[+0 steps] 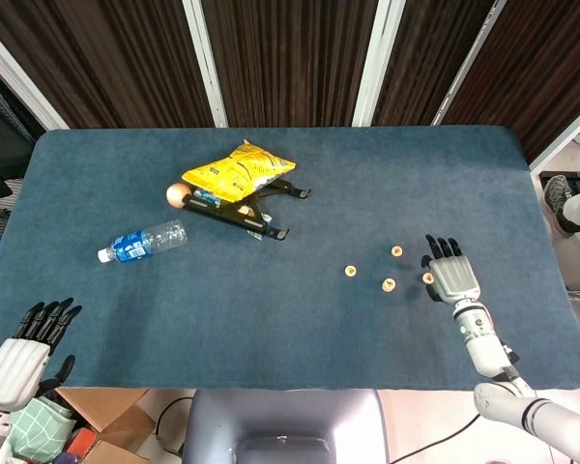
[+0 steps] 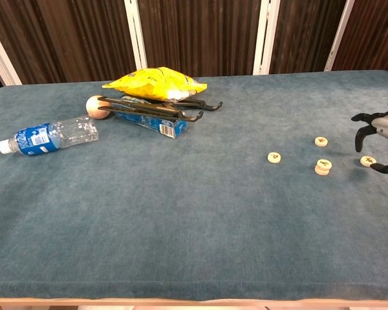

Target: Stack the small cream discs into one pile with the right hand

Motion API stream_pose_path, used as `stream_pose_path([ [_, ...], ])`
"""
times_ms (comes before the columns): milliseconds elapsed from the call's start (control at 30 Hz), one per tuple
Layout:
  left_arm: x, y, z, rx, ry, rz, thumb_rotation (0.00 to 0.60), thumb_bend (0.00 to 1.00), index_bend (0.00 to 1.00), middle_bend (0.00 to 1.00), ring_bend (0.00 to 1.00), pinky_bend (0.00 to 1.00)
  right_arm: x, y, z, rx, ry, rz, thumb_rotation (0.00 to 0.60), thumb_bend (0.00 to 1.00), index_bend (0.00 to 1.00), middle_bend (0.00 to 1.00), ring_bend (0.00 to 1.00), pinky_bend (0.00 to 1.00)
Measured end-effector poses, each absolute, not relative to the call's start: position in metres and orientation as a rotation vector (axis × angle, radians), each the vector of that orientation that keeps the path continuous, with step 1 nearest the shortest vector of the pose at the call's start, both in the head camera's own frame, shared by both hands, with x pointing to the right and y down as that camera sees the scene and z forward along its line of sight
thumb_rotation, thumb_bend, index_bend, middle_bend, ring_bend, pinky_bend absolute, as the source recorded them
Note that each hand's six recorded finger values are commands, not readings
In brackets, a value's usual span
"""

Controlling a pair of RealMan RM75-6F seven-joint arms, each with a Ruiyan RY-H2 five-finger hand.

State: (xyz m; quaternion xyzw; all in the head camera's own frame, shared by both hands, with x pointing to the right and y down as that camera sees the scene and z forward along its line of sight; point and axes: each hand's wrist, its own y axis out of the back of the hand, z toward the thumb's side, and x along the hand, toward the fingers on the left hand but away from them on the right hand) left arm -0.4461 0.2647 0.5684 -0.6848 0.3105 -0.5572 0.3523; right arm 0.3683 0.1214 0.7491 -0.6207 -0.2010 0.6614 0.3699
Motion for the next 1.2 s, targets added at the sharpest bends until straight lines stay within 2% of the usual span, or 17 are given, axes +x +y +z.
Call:
stream_pose_path([
  [767,-0.447,0.264,0.569,-1.771,0.803,-1.447,0.6,0.47,0.0,0.0,0.0,0.04,0.366,0.119,0.754,-1.605,-0.546,1.696,0.6,0.47,0.65,0.06,0.0,0.0],
  [1000,-0.446,0.264,0.57,-1.769,0.799,-1.448,0.6,0.47,0.0,0.0,0.0,0.04,0.343,0.117,0.741,-1.66,-0.583,1.612,0.6,0.47,0.65,0.06,0.0,0.0],
  [1200,-0.446,0.264,0.57,-1.77,0.801,-1.445,0.6,0.47,0.0,0.0,0.0,0.04,0.304,0.115,0.73,-1.723,-0.571,1.518,0.6,0.47,0.65,0.06,0.0,0.0],
])
